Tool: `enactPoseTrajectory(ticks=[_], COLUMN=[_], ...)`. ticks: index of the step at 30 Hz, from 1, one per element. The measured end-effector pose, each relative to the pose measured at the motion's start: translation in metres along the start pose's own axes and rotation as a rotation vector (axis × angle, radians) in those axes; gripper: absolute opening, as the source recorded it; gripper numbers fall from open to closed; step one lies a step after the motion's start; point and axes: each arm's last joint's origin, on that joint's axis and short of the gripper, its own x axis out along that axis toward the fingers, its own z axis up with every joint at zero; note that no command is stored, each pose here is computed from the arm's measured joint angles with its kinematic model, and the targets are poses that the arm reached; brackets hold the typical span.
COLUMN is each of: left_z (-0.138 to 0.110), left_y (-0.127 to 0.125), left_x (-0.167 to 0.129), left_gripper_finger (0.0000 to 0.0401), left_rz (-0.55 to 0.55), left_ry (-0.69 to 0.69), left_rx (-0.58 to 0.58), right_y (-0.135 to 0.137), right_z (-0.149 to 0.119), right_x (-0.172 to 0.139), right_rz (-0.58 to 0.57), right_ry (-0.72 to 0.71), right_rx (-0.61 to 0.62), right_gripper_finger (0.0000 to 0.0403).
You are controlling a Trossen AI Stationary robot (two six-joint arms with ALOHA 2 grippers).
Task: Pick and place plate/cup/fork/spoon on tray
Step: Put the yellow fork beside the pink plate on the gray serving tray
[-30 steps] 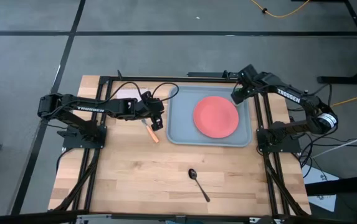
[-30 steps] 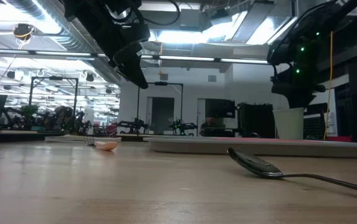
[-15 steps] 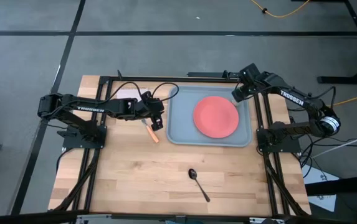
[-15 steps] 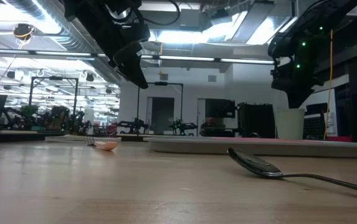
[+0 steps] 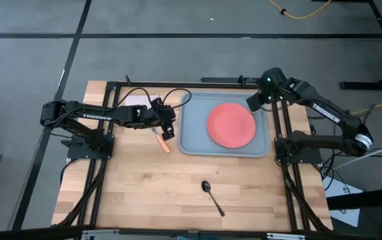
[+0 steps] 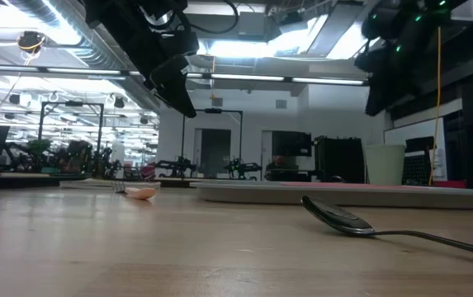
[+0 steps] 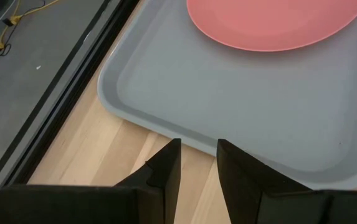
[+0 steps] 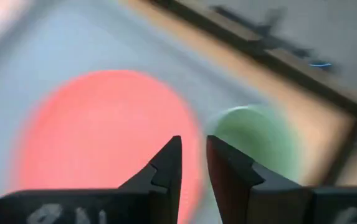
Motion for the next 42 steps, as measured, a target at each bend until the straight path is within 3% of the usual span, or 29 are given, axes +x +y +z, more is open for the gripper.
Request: enactPoseTrajectory(ticks=[8, 13, 16, 21, 25, 32, 38, 42], left_z=[0.000, 0.000, 0.000, 0.000, 0.000, 0.000, 0.000, 0.000], left_y=[0.000, 0.000, 0.000, 0.000, 0.000, 0.000, 0.000, 0.000], left_x=[0.000, 0.000, 0.000, 0.000, 0.000, 0.000, 0.000, 0.000], left_gripper_finger=[0.0096, 0.0096, 0.0096, 0.0096, 0.0096, 0.0096, 0.0096, 0.0096], left_rz=[0.000, 0.000, 0.000, 0.000, 0.000, 0.000, 0.000, 0.000], left_ry=[0.000, 0.000, 0.000, 0.000, 0.000, 0.000, 0.000, 0.000], left_rx=[0.000, 0.000, 0.000, 0.000, 0.000, 0.000, 0.000, 0.000], right_y=[0.035, 0.063, 0.077, 0.095, 0.108, 0.122, 0.120, 0.111], right_z=[-0.032, -0.041, -0.050, -0.067, -0.087, -0.126, -0.138, -0.148], right_x=[-0.012, -0.030, -0.042, -0.054, -0.044, -0.003, 0.007, 0.008], right_rz=[0.434, 0.727, 0.822, 0.754, 0.705, 0.836, 0.872, 0.892], right_ry=[0.085, 0.052, 0.029, -0.013, -0.048, -0.157, -0.173, -0.226], right_rx=[-0.079, -0.232, -0.326, -0.396, -0.424, -0.446, -0.435, -0.495], right_gripper_finger=[0.0079, 0.0079, 0.0079, 0.0079, 0.0079, 0.0079, 0.0079, 0.0079])
